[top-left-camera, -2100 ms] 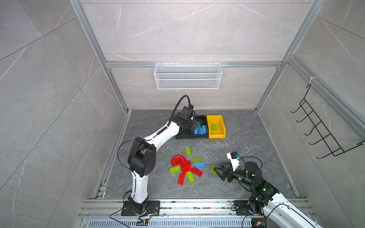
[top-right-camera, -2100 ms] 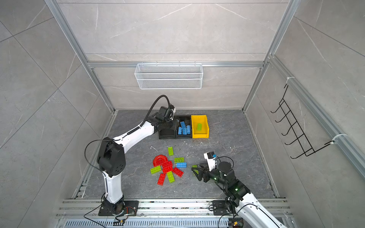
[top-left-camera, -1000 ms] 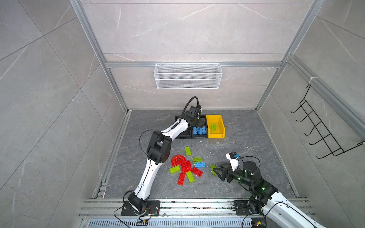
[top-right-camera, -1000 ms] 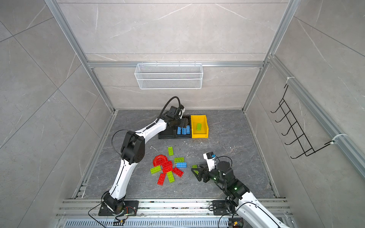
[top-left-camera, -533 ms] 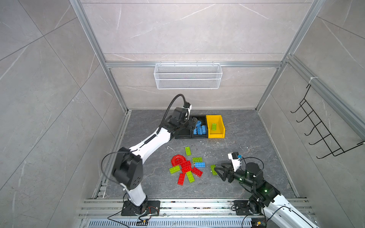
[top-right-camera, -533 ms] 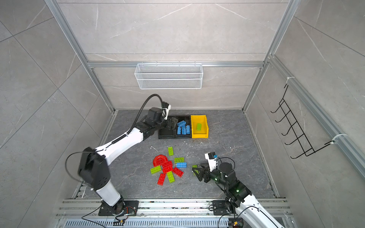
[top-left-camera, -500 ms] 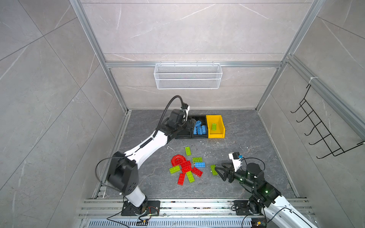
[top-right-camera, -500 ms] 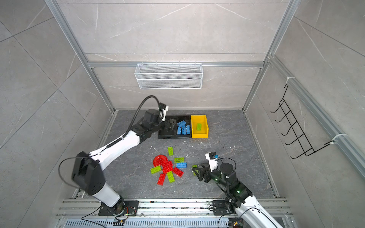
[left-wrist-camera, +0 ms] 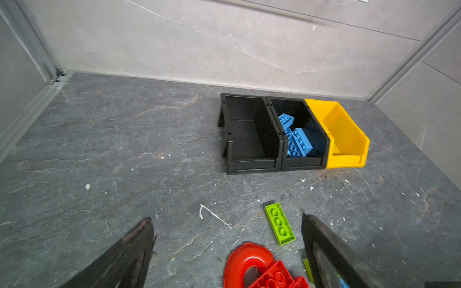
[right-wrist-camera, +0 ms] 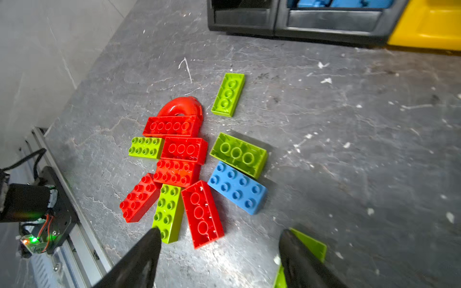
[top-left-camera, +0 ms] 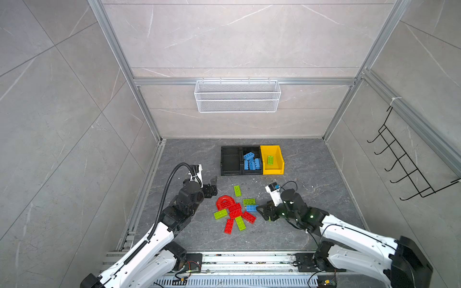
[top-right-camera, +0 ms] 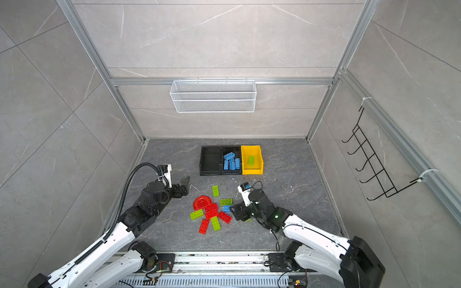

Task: Sort the legos into containers by color
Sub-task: 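Draw the left arm back while the right gripper reaches to a lime-green brick, then close the right gripper on the lime-green brick beside the red arch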

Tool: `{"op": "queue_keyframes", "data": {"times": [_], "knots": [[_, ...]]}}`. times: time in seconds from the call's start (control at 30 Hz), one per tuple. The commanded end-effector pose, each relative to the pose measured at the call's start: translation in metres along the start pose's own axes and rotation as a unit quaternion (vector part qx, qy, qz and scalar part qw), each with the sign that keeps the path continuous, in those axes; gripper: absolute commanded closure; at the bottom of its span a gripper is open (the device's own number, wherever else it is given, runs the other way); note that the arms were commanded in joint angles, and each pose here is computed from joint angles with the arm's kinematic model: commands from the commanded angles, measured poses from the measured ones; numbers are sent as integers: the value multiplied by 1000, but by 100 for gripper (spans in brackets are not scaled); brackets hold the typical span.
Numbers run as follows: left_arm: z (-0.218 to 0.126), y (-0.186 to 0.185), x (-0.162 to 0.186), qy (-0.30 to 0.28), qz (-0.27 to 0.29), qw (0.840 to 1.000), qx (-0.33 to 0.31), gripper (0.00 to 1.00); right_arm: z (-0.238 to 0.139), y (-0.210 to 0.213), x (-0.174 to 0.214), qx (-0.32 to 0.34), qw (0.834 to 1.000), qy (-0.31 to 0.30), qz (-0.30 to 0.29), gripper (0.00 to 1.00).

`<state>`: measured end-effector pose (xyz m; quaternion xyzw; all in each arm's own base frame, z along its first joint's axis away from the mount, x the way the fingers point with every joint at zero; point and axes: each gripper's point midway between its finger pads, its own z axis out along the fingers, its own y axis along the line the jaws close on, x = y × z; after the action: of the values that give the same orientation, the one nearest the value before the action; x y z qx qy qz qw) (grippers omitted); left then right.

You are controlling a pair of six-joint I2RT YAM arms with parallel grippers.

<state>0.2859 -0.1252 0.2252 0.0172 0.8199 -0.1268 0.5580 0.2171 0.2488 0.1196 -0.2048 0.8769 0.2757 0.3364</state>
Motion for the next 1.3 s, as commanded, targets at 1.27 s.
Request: {"op": "queue_keyframes", "data": {"times": [1.27], "knots": [[-8,59,14,-30,-42,996,-76,1,181,-16,-47,134,979,151,-42,37]]}}
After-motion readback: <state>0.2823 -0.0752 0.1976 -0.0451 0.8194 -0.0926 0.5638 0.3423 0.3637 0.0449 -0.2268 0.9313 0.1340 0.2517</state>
